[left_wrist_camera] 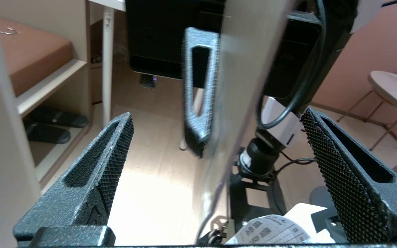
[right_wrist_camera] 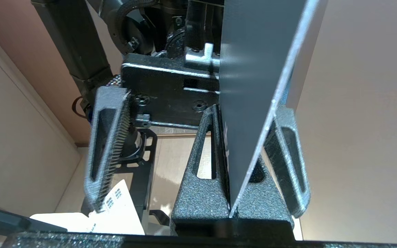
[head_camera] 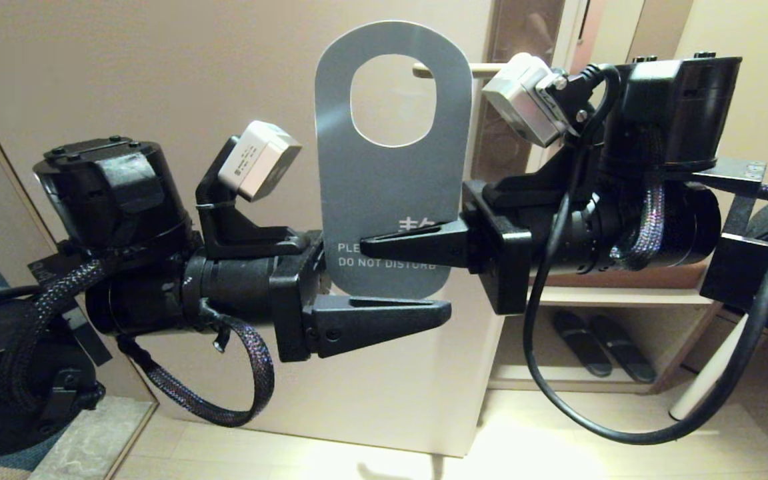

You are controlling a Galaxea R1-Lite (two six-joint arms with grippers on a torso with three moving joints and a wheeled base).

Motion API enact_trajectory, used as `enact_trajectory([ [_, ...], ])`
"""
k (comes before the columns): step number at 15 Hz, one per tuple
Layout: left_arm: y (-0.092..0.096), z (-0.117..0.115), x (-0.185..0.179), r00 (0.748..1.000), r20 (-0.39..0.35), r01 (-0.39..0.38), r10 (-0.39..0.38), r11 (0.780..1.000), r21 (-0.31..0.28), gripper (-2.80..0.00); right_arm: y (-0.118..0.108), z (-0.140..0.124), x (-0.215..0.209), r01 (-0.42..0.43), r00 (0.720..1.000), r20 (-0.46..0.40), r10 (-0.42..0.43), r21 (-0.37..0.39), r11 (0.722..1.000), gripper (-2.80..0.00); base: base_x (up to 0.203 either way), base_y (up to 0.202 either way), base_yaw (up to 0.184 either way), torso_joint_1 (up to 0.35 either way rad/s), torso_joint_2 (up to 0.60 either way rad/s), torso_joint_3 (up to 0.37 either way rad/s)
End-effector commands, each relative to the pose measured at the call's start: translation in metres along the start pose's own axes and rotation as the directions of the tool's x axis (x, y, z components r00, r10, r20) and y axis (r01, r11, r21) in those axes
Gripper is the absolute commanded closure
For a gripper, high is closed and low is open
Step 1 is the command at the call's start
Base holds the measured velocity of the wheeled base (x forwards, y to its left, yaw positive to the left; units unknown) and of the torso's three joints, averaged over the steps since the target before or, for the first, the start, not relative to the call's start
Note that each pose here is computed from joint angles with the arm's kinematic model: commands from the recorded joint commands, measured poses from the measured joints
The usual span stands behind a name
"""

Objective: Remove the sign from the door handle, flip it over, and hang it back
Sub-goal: Hand it to the other hand

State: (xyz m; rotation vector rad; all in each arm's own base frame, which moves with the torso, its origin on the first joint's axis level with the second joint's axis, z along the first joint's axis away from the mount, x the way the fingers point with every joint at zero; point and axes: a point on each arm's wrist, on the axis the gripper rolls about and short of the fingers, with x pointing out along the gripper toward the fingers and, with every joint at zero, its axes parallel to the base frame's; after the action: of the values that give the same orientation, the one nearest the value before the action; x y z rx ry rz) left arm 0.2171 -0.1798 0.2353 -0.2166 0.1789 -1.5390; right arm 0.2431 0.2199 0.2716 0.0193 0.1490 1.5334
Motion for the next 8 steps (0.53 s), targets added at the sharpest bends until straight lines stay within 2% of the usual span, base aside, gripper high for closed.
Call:
enact_trajectory([
  [1, -0.0021, -0.0001, 0.0014, 1.0, -0.001, 0.013, -0.013, 1.0, 0.0, -2.8, -0.0005, -0.0008, 0.0008, -0.005, 1.0, -0.001, 0.005, 0.001, 1.0, 0.0, 0.0, 0.0, 0.0, 0.0, 0.0, 0.0],
  [8, -0.0024, -0.0028, 0.0061, 1.0, -0.009, 0.026, -0.026, 1.0, -0.007, -2.8, -0.0018, -0.0022, 0.0016, -0.005, 1.0, -0.004, 0.005, 0.003, 1.0, 0.0, 0.0, 0.0, 0.0, 0.0, 0.0, 0.0],
])
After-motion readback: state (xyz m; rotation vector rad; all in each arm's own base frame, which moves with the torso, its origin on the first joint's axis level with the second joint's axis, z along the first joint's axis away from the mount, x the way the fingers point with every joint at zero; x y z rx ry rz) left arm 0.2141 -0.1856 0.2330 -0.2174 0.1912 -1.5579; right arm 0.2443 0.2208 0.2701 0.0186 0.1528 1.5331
